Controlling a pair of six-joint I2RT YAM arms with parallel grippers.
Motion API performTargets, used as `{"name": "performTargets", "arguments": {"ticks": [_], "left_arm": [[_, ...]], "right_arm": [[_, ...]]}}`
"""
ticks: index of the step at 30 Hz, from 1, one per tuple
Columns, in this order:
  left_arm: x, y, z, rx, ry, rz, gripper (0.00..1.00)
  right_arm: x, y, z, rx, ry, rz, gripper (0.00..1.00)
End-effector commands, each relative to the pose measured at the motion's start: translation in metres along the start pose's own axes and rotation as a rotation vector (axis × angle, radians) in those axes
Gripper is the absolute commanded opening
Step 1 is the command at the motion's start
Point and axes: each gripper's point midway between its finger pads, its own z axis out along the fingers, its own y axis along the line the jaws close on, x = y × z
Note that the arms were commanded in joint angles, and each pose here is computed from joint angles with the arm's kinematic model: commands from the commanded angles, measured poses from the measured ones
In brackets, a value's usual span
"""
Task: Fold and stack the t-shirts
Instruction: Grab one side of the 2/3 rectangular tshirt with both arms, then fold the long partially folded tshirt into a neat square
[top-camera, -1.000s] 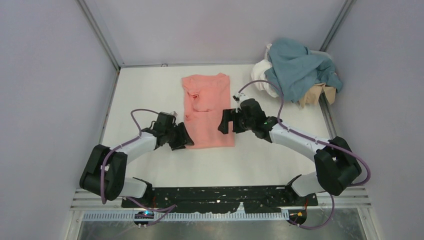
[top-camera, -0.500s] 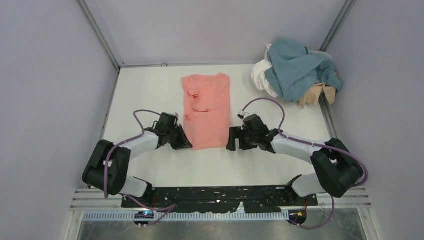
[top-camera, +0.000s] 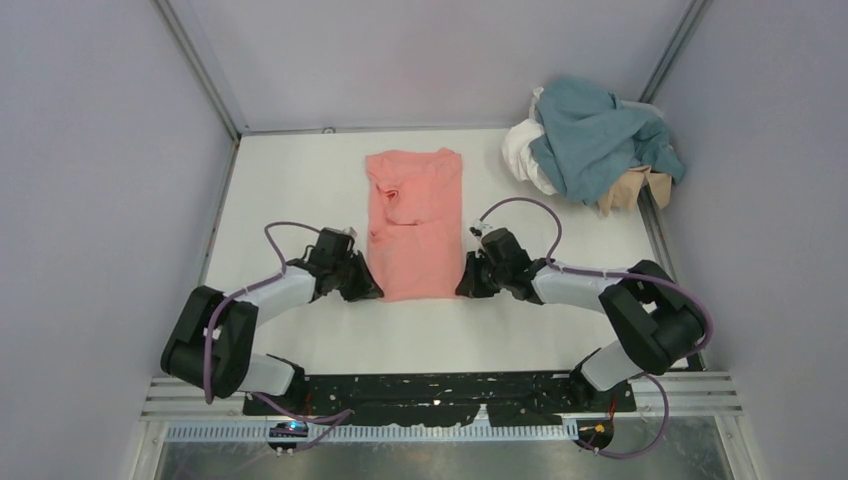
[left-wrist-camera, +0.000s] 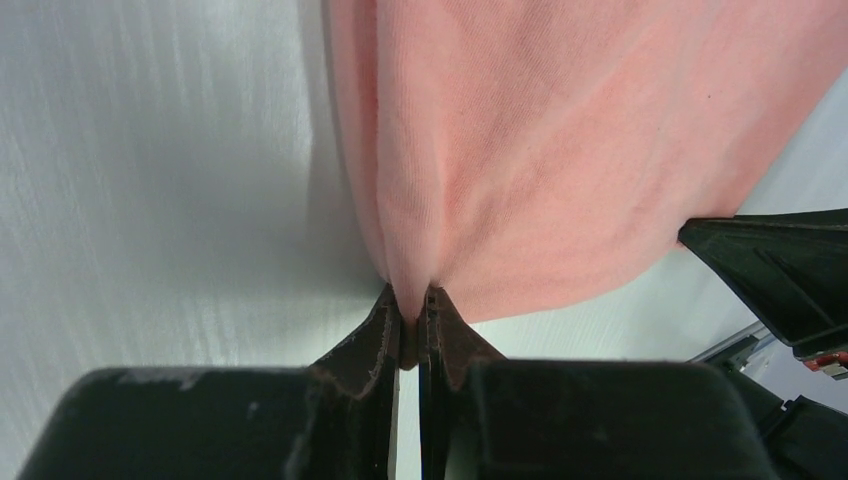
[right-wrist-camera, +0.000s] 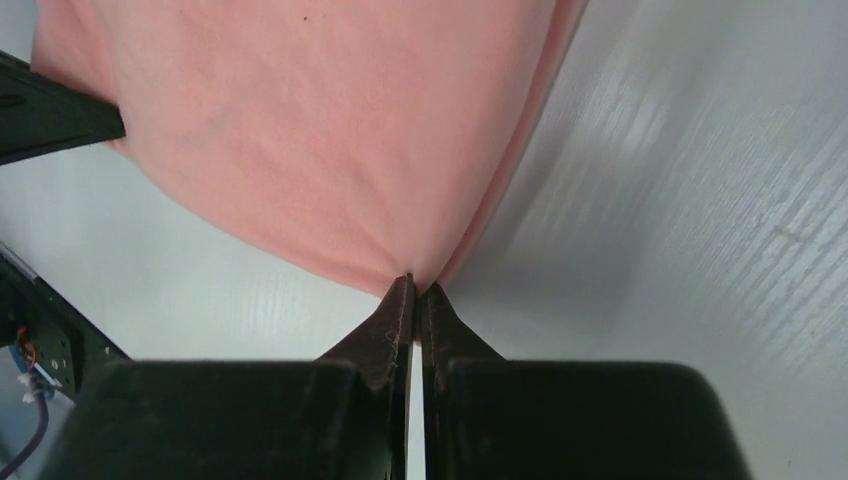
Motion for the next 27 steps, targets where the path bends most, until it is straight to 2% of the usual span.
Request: {"name": "performTargets", "arguments": {"ticks": [1, 4, 7, 13, 19, 27], "left_arm": [[0.010, 0.007, -0.013, 0.006, -0.032, 0.033, 0.00], [0.028, 0.012, -0.029, 0.014, -0.028, 0.038, 0.00], [0.046, 0.010, -0.054, 0.025, -0.068, 0.065, 0.00], [0.055, -0.017, -0.120, 0.147, -0.178, 0.158, 0.00], [0.032, -0.052, -0.158, 0.301, -0.342, 0.209, 0.00], [-0.025, -0.089, -0.155, 0.246, -0.427, 0.249, 0.00]], "right_arm": [[0.018, 0.023, -0.021, -0.086, 0.055, -0.006, 0.06], [0.046, 0.031, -0.042, -0.115, 0.171, -0.024, 0.06], [0.064, 0.038, -0.069, -0.147, 0.224, -0.028, 0.06], [0.094, 0.077, -0.134, -0.368, 0.360, -0.074, 0.06], [0.072, 0.098, -0.167, -0.433, 0.278, -0.141, 0.06], [-0.006, 0.084, -0.168, -0.355, 0.066, -0.062, 0.05]]}}
